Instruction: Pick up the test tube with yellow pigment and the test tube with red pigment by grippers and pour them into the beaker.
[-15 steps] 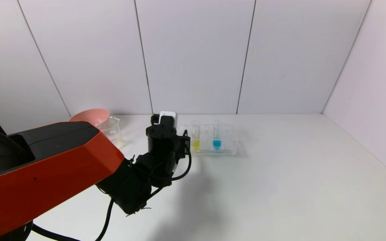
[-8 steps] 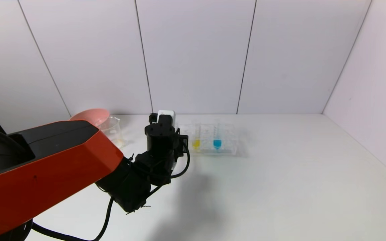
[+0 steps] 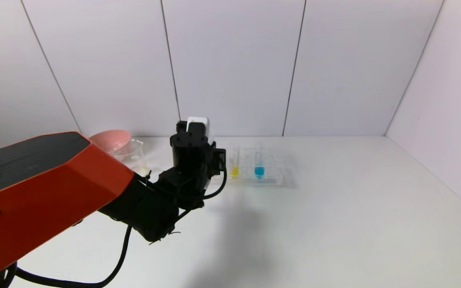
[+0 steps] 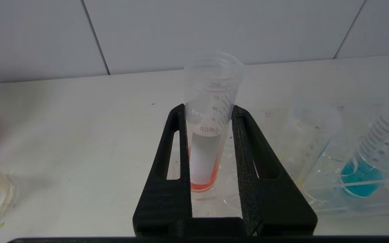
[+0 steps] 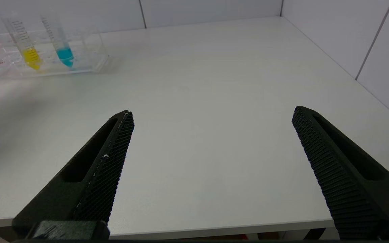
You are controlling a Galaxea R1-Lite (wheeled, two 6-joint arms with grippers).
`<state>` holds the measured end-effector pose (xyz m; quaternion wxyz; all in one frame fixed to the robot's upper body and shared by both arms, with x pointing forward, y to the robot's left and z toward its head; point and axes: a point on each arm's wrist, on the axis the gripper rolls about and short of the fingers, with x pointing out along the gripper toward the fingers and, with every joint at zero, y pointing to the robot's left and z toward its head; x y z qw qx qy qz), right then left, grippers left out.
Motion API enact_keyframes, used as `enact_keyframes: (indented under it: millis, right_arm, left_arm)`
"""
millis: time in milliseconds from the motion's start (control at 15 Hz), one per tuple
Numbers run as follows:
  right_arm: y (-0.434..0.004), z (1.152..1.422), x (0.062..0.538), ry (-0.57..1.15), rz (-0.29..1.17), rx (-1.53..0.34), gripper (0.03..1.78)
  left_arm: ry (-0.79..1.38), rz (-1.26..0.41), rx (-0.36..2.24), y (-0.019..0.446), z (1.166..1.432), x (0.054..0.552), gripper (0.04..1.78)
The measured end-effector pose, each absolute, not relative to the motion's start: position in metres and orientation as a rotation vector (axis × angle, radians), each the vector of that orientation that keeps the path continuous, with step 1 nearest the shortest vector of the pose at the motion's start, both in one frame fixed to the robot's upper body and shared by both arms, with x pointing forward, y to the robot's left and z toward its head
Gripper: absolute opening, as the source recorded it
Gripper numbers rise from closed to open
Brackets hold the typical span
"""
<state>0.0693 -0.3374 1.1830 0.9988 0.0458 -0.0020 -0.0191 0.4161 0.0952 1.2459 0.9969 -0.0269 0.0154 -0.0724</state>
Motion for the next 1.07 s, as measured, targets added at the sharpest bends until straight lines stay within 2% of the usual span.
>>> enact_keyframes:
  millis: [267, 667, 867, 1067]
  right_arm:
    - [-0.337, 1.183, 0.069, -0.004, -0.038, 0.092, 1.71]
    - [-0.337, 1.183, 0.069, -0.004, -0.038, 0.092, 1.71]
    - [-0.337, 1.183, 0.069, -0.004, -0.038, 0.092, 1.71]
    - [-0.337, 1.183, 0.069, -0.004, -0.038, 0.092, 1.71]
  left_arm:
    - [0.002, -0.149, -0.073, 0.099, 1.281, 0.412, 0.41]
    - [0.000, -0.162, -0.085, 0.111, 1.302, 0.402, 0.41]
    - [0.049, -0.213, -0.067, 0.139, 1.314, 0.395, 0.41]
    - [0.112, -0.276, -0.057, 0.192, 1.325, 0.383, 0.41]
